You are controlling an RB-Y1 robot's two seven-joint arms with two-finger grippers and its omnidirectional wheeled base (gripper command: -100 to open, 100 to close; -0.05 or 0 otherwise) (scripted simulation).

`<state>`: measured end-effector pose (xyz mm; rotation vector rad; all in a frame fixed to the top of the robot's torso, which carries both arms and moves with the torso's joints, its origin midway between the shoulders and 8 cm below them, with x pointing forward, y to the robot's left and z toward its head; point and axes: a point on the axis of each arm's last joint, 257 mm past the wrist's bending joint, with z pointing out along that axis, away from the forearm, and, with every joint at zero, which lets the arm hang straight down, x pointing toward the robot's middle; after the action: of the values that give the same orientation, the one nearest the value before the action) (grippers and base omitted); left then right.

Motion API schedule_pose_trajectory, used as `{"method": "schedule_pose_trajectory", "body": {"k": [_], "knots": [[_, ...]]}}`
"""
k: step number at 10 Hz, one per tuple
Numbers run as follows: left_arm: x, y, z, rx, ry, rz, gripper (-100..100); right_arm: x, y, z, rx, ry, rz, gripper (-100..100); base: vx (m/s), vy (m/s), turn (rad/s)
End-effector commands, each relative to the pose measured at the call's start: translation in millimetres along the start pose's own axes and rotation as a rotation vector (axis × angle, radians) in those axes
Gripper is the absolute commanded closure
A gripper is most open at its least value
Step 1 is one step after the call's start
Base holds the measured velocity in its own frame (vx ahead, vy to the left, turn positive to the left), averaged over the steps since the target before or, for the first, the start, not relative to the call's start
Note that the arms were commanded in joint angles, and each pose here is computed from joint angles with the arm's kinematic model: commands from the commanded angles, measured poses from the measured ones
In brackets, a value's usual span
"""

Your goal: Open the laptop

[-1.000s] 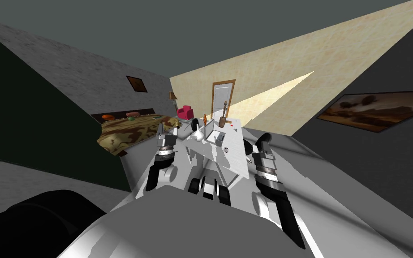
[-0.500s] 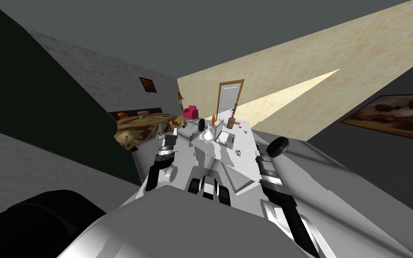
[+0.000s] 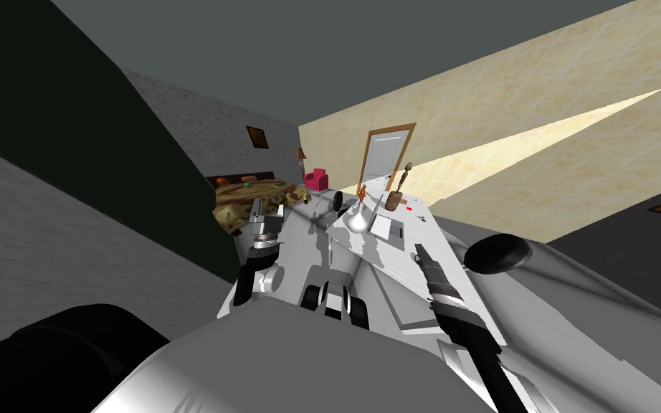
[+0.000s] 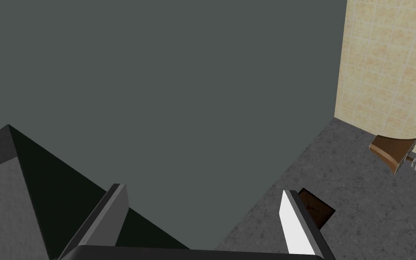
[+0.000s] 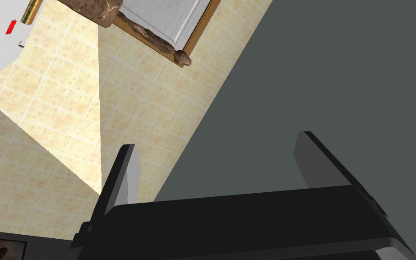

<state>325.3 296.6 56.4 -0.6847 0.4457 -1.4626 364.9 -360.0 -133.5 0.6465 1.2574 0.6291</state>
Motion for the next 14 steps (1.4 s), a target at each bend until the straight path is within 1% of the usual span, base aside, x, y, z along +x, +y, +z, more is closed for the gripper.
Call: {"method": "schedule_pose_trajectory", "body": {"k": [1,3,4,6,8,9,11,14], "knots": [[0.0,0.0,0.0,0.0,0.0,0.0,0,-11.1,-51.3,-15.1,0.133,0.03,-0.168,-100,0.061,0.325,0.197],[0.0,0.0,0.0,0.0,0.0,0.0,0,-25.1,-86.7,-29.6,0.232,0.052,-0.298,-100,0.053,0.275,0.219],[0.0,0.0,0.0,0.0,0.0,0.0,0,-25.1,-86.7,-29.6,0.232,0.052,-0.298,-100,0.09,0.203,0.063],[-0.1,0.0,0.0,0.0,0.0,0.0,0,-43.5,-119.6,-45.4,0.327,0.074,-0.429,-100,0.101,0.207,0.183],[-0.1,0.0,0.0,0.0,0.0,0.0,0,-66.0,-149.1,-61.6,0.416,0.096,-0.561,-100,0.131,0.243,0.211],[-0.1,0.0,0.0,0.0,0.0,0.0,0,-66.0,-149.1,-61.6,0.416,0.096,-0.561,-100,0.081,0.158,0.028],[-0.1,0.0,0.0,0.0,0.0,0.0,0,-91.9,-174.5,-77.3,0.5,0.116,-0.692,-100,0.067,0.118,0.165],[-0.1,0.0,0.0,0.0,0.0,0.001,0,-135.1,-204.8,-99.1,0.617,0.142,-0.881,-100,0.113,0.119,0.177]]}}
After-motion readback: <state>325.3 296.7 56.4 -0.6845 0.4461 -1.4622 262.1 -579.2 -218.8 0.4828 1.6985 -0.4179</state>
